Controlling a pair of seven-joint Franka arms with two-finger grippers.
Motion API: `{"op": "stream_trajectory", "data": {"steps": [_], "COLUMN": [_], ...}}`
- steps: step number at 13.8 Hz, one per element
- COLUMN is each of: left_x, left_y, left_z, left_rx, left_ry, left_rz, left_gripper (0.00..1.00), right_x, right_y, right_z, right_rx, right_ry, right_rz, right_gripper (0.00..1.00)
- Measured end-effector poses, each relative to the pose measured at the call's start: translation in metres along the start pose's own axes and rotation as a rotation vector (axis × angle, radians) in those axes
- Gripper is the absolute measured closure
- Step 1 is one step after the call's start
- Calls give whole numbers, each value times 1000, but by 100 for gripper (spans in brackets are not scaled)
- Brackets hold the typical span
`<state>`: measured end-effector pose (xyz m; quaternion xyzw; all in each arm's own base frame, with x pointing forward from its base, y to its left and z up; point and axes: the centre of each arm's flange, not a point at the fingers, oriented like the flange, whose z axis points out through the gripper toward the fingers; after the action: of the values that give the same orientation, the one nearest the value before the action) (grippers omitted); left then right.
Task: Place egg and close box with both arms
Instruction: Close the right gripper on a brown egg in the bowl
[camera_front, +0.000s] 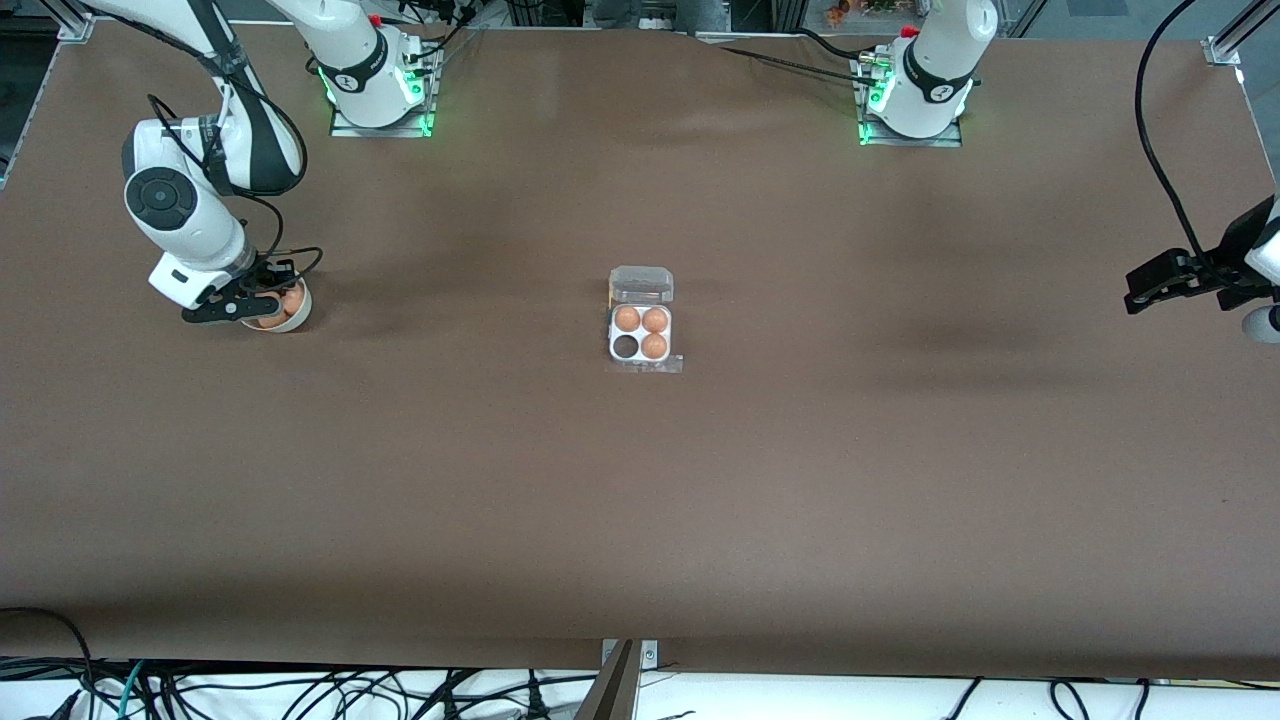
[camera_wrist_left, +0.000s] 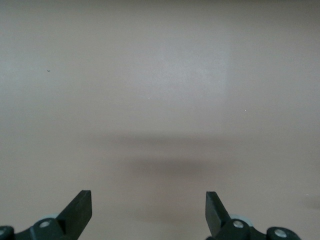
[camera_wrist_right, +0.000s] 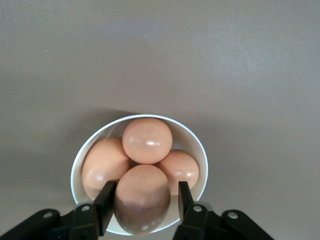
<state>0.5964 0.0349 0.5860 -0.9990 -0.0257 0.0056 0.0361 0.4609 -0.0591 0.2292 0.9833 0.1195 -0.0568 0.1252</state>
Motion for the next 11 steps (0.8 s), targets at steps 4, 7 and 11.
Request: {"op": "stream_trajectory", "data": {"steps": [4,7,11], "left_x": [0,0,0], "left_y": [0,0,0], "left_z": [0,0,0], "left_rx": [0,0,0], "left_ry": [0,0,0], "left_rz": [0,0,-1], "left_gripper": [0,0,0], "right_x": [0,0,0], "right_y": [0,0,0], "right_z": [0,0,0], "right_rx": [0,0,0], "right_ry": [0,0,0], "right_rz": [-1,-1,-1], "right_gripper": [50,52,52]}}
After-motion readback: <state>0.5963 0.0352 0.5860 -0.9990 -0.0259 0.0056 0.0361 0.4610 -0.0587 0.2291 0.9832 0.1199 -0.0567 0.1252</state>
